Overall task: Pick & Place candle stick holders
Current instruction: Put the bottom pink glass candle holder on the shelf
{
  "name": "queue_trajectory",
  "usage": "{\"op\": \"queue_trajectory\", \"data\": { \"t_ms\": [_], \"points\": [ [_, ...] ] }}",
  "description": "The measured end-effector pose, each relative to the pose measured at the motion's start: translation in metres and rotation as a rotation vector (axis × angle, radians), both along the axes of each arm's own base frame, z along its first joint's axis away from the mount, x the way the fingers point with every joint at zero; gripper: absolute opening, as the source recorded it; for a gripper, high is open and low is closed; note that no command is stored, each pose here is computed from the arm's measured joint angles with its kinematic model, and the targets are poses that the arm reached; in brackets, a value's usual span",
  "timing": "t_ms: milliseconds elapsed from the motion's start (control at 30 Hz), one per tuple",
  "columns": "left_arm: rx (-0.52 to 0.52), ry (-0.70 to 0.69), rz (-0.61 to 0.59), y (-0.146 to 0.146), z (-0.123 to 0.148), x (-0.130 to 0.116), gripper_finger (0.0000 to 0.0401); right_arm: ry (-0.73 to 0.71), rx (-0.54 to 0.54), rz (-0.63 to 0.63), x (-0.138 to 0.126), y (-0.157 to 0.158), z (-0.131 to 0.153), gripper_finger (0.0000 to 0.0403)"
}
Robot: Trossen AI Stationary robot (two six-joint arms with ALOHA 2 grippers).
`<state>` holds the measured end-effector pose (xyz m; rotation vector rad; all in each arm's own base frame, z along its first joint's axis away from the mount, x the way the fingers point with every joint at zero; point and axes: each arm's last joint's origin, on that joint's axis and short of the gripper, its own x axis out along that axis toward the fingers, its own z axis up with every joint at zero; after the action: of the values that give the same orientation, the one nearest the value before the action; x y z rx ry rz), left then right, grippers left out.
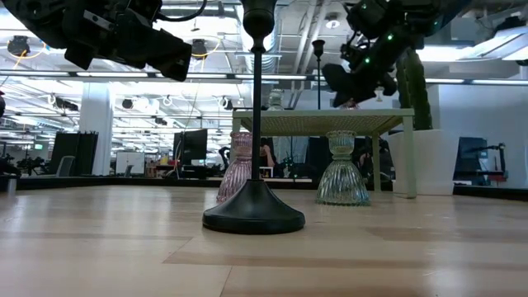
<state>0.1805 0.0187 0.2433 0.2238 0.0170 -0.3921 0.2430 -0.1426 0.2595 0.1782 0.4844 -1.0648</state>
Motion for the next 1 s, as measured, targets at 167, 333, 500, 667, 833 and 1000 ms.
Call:
{"op": "queue_trajectory", "data": {
  "t_ms": [167, 333, 500, 667, 833, 1000],
  "points": [
    [0.0, 0.0, 0.0, 0.0, 0.0, 0.0, 0.0076, 0.034, -0.015, -0.018, -0.0035, -0.0005, 0.0008, 0.0115],
    [0.0, 0.0, 0.0, 0.0, 0.0, 0.0, 0.0076, 0.048, -0.014, -0.017, -0.0039, 0.0003, 0.0002, 0.0115],
    [0.0, 0.0, 0.0, 0.0, 0.0, 0.0, 0.0076, 0.082, -0.029, -0.058, -0.0061, 0.0001, -0.001, 0.0115],
    [0.0, 0.0, 0.0, 0.0, 0.0, 0.0, 0.0076, 0.108, -0.018, -0.056, -0.0078, 0.0005, -0.0024, 0.014],
    [0.0, 0.0, 0.0, 0.0001, 0.0, 0.0, 0.0076, 0.16, -0.027, -0.015, -0.0064, 0.0036, -0.0047, 0.0177],
    [0.0, 0.0, 0.0, 0.0001, 0.0, 0.0, 0.0076, 0.175, -0.02, -0.006, -0.0063, 0.0048, -0.0069, 0.0211]
  ]
}}
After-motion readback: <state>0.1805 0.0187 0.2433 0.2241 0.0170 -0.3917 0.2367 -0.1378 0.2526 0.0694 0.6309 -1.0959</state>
